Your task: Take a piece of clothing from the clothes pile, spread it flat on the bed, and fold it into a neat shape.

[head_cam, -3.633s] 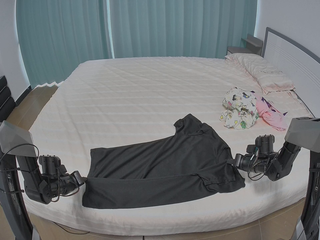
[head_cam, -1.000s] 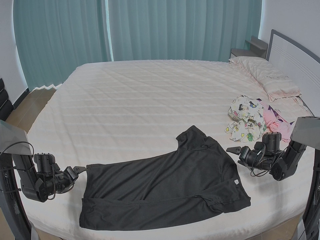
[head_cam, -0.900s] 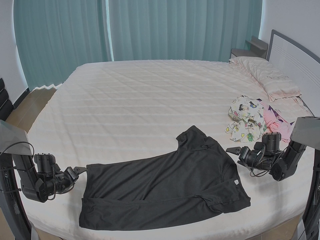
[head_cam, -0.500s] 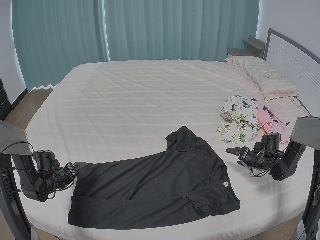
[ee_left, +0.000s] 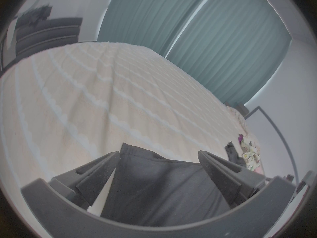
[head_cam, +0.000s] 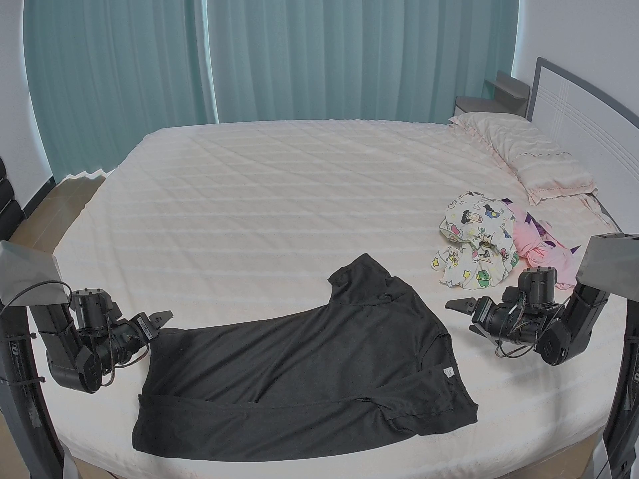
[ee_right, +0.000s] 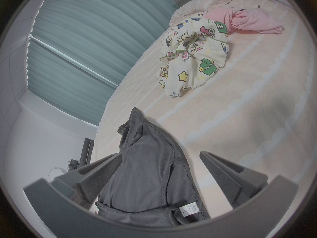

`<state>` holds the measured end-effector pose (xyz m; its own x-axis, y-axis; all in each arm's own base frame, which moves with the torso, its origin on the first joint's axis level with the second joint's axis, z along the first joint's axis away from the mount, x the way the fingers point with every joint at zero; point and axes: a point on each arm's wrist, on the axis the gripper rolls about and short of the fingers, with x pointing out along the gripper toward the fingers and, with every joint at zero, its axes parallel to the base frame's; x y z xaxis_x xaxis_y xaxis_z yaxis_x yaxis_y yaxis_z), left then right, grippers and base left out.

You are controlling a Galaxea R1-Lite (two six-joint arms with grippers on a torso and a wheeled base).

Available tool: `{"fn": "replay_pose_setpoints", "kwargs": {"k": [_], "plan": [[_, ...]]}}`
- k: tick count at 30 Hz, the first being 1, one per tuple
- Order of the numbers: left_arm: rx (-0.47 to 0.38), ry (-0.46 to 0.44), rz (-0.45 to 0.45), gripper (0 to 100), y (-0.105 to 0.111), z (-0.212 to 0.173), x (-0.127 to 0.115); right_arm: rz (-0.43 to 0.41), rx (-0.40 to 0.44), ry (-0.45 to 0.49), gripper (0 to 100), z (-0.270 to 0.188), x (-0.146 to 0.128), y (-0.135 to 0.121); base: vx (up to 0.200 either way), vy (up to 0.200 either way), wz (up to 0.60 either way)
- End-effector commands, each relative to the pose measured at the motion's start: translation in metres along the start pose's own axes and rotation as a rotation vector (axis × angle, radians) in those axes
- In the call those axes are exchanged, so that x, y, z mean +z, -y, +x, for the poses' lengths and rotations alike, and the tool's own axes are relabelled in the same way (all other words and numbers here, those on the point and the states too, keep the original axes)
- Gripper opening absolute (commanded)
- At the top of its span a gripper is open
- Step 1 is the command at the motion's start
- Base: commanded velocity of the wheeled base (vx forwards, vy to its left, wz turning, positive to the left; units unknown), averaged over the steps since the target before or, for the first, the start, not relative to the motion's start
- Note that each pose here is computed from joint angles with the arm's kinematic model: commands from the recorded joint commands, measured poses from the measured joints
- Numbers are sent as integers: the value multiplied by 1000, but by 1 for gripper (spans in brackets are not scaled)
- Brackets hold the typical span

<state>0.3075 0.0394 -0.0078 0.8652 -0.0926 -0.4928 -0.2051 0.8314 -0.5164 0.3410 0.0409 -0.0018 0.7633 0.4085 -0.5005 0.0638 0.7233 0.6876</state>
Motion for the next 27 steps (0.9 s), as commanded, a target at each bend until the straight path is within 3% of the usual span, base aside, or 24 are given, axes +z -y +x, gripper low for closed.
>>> {"fn": "replay_pose_setpoints", "kwargs": {"k": [1, 8, 16, 17, 27], "plan": [[35, -25, 43, 100, -13, 21, -6, -1, 1, 0, 100, 0, -1, 0, 0, 0, 0], [29, -35, 42, 100, -24, 49, -14, -1, 3, 0, 100, 0, -1, 0, 0, 0, 0], [37, -39, 34, 100, -24, 48, -16, -4, 1, -5, 100, 2, -3, 0, 0, 0, 0], [38, -37, 31, 0, -24, 47, -15, -4, 0, -7, 100, 2, -3, 0, 0, 0, 0], [29, 4, 14, 0, -20, 43, -5, -11, 5, -18, 100, 3, -7, -3, 0, 0, 0]]}}
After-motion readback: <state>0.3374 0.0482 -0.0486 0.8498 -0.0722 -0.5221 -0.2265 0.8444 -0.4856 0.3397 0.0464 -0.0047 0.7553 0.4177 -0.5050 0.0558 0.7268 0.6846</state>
